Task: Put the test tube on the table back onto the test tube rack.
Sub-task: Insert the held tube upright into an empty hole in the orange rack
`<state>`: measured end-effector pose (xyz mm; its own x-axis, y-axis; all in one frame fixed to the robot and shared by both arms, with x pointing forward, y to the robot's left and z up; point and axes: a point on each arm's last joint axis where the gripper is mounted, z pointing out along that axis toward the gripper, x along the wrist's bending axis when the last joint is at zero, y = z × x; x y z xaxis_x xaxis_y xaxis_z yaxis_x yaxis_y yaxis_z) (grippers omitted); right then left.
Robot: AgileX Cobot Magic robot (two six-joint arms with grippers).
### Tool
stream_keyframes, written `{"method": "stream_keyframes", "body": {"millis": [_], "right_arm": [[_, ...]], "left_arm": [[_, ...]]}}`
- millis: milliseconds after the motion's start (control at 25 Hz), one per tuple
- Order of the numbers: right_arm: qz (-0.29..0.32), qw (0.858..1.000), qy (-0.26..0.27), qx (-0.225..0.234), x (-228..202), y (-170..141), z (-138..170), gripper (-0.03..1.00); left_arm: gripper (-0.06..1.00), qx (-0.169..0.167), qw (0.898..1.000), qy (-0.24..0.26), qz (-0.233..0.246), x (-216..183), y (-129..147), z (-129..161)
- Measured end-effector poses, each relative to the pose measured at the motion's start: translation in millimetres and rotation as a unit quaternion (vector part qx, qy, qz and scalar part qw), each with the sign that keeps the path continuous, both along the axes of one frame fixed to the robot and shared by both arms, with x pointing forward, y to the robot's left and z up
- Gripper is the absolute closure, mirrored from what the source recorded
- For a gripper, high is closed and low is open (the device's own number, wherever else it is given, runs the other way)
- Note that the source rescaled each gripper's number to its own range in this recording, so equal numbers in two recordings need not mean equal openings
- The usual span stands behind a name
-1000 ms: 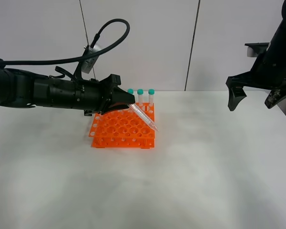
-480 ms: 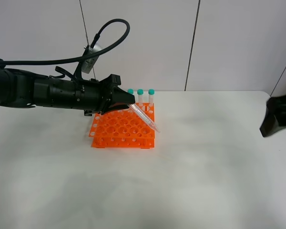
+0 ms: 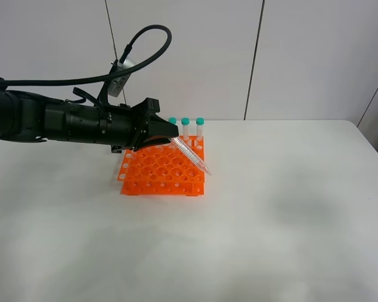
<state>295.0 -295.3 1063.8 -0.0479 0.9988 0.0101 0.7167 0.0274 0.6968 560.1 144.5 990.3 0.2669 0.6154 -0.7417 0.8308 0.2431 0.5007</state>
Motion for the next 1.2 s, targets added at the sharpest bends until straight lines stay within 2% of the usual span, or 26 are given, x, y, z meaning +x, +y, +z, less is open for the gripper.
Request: {"method": "stream_keyframes", "body": {"millis": [120,240,600,800,880,1200], "right_arm": [[-0.001,0.999,-0.039,0.003,-16.6,-1.0,-11.7,-0.01],[-0.001,0.997,-0.074,0.006,-25.1,-1.5,-9.2,-0.01],[0.000,0.996,-0.088,0.012,-28.4,-0.8,-9.4,-0.01],[0.001,0.986,-0.168,0.017,-54.1,-2.3,-7.0,-0.01],[0.001,0.983,-0.185,0.018,-59.6,-2.6,-7.1,-0.01],[0.000,0.982,-0.187,0.016,-60.4,-3.0,-7.1,-0.01]], "left_arm": [[0.94,0.000,1.000,0.000,0.000,0.0,0.0,0.0],[0.94,0.002,1.000,-0.001,-0.003,-0.4,-0.2,-0.1],[0.94,0.003,1.000,-0.001,-0.005,-0.5,-0.1,-0.3],[0.94,0.003,1.000,-0.001,-0.005,-0.5,-0.1,-0.3],[0.94,0.003,1.000,-0.002,-0.005,-0.5,-0.1,-0.3],[0.94,0.001,1.000,-0.005,-0.013,-1.4,-1.1,0.3]]}}
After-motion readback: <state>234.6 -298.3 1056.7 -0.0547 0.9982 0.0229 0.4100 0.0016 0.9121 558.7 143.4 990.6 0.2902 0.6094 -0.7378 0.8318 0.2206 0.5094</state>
